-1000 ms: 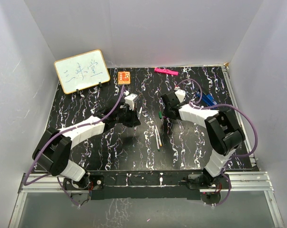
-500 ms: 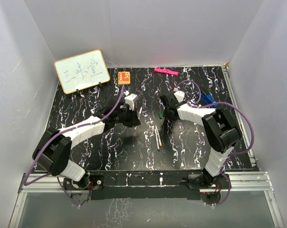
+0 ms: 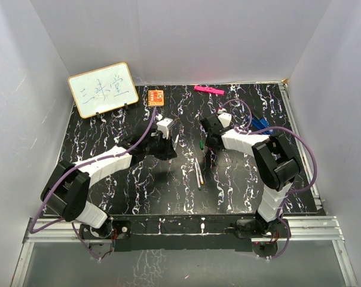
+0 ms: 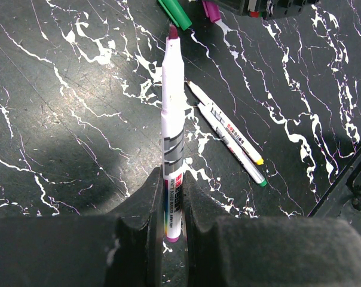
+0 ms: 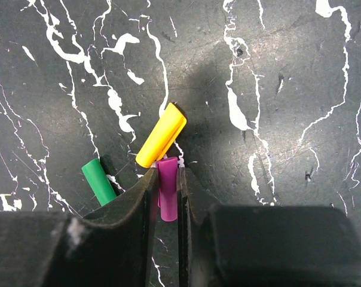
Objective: Insert the pens into the pen caps
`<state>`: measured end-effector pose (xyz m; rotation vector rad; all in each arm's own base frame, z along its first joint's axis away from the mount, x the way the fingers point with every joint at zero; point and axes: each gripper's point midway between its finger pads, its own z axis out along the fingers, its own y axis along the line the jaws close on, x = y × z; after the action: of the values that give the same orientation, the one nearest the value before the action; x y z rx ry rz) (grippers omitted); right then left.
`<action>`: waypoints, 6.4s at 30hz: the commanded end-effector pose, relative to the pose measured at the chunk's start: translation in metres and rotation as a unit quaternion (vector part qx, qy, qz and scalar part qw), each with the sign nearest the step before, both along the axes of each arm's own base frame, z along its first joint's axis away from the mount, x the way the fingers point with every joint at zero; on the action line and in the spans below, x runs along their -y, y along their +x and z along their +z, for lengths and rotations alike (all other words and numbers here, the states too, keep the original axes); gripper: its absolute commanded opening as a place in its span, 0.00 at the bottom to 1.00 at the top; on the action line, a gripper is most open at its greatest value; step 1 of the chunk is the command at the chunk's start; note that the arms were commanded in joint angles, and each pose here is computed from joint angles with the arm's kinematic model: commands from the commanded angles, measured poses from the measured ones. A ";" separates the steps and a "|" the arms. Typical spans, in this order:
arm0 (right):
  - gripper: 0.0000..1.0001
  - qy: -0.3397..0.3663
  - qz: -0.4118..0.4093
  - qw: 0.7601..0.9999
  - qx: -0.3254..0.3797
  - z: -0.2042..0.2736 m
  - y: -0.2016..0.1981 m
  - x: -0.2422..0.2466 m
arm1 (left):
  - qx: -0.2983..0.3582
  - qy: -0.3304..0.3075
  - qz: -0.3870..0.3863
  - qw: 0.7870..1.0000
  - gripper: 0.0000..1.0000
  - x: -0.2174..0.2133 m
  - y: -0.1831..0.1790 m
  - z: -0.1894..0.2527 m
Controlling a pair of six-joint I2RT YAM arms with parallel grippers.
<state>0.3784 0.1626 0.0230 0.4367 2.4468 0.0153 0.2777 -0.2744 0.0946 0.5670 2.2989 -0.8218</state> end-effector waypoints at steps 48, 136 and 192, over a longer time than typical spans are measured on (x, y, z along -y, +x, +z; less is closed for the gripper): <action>0.00 0.294 0.278 0.774 0.487 0.272 -0.022 -0.093 | 0.061 -0.193 -0.065 0.977 0.00 0.050 -0.008 0.077; 0.00 0.358 0.257 0.747 0.498 0.270 -0.040 -0.101 | 0.085 -0.226 -0.072 0.968 0.00 0.059 -0.017 0.087; 0.00 0.336 0.268 0.755 0.496 0.261 -0.035 -0.114 | 0.092 -0.217 -0.069 0.969 0.00 0.046 -0.030 0.088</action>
<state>0.3386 0.2760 0.2643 -0.0372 1.3997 1.1133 0.2519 -0.3227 0.1651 0.5525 1.9149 -1.2480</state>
